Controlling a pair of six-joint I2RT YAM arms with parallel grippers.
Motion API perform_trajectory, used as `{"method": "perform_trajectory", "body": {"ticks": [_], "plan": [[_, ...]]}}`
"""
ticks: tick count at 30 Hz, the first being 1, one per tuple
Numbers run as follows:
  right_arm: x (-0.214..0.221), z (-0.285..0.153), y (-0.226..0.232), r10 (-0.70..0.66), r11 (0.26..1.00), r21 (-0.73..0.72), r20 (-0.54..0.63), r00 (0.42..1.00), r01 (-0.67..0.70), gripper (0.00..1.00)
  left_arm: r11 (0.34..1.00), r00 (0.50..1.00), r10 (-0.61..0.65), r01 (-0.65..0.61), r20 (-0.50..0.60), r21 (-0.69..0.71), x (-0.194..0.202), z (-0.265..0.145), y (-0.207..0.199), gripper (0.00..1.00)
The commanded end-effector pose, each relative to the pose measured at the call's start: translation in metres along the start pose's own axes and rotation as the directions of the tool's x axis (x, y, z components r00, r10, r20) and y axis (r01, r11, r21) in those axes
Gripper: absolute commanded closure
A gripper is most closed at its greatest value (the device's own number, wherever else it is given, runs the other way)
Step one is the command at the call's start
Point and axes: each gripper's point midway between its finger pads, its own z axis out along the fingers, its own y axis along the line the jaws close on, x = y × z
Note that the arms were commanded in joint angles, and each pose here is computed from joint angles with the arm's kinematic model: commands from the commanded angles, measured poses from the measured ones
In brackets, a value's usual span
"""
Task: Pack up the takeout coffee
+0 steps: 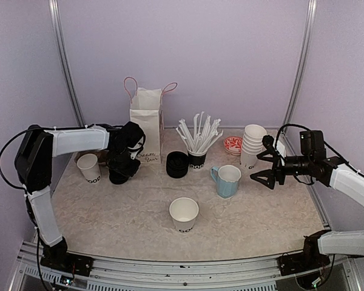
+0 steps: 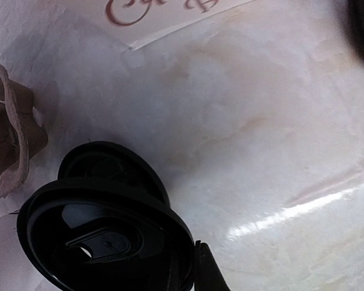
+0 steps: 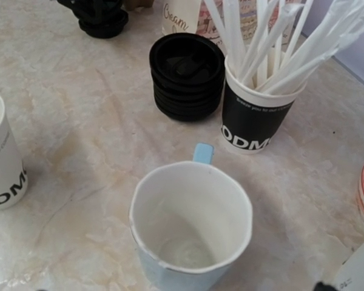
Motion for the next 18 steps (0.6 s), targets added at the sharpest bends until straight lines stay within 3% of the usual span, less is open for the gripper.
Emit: {"method": "perform_trajectory", "body": {"ticks": [1, 5, 7, 10, 13, 18], "plan": [[-0.005, -0.003, 0.002, 0.015, 1.0, -0.024, 0.01, 1.0, -0.015, 0.22, 0.995, 0.994, 0.022, -0.032, 0.108, 0.092, -0.019, -0.071, -0.036, 0.92], [-0.029, -0.01, 0.008, 0.017, 0.997, -0.078, 0.049, 0.999, -0.013, 0.23, 0.963, 0.967, 0.031, -0.097, 0.254, 0.251, -0.039, -0.143, -0.081, 0.92], [-0.048, -0.014, 0.006, 0.03, 0.995, -0.1, 0.075, 0.997, -0.022, 0.23, 0.916, 0.933, 0.032, -0.171, 0.358, 0.363, -0.048, -0.184, -0.108, 0.92], [-0.088, -0.023, 0.004, 0.06, 0.989, -0.141, 0.143, 0.988, -0.039, 0.22, 0.778, 0.856, -0.029, -0.305, 0.516, 0.55, -0.055, -0.251, -0.143, 0.92], [-0.126, -0.028, 0.009, 0.071, 0.982, -0.188, 0.217, 0.974, -0.03, 0.16, 0.579, 0.747, -0.148, -0.466, 0.648, 0.669, -0.057, -0.317, -0.166, 0.92], [-0.179, -0.019, 0.02, 0.076, 0.959, -0.283, 0.275, 0.958, 0.005, 0.11, 0.328, 0.634, -0.329, -0.618, 0.7, 0.714, -0.047, -0.384, -0.179, 0.93]]}}
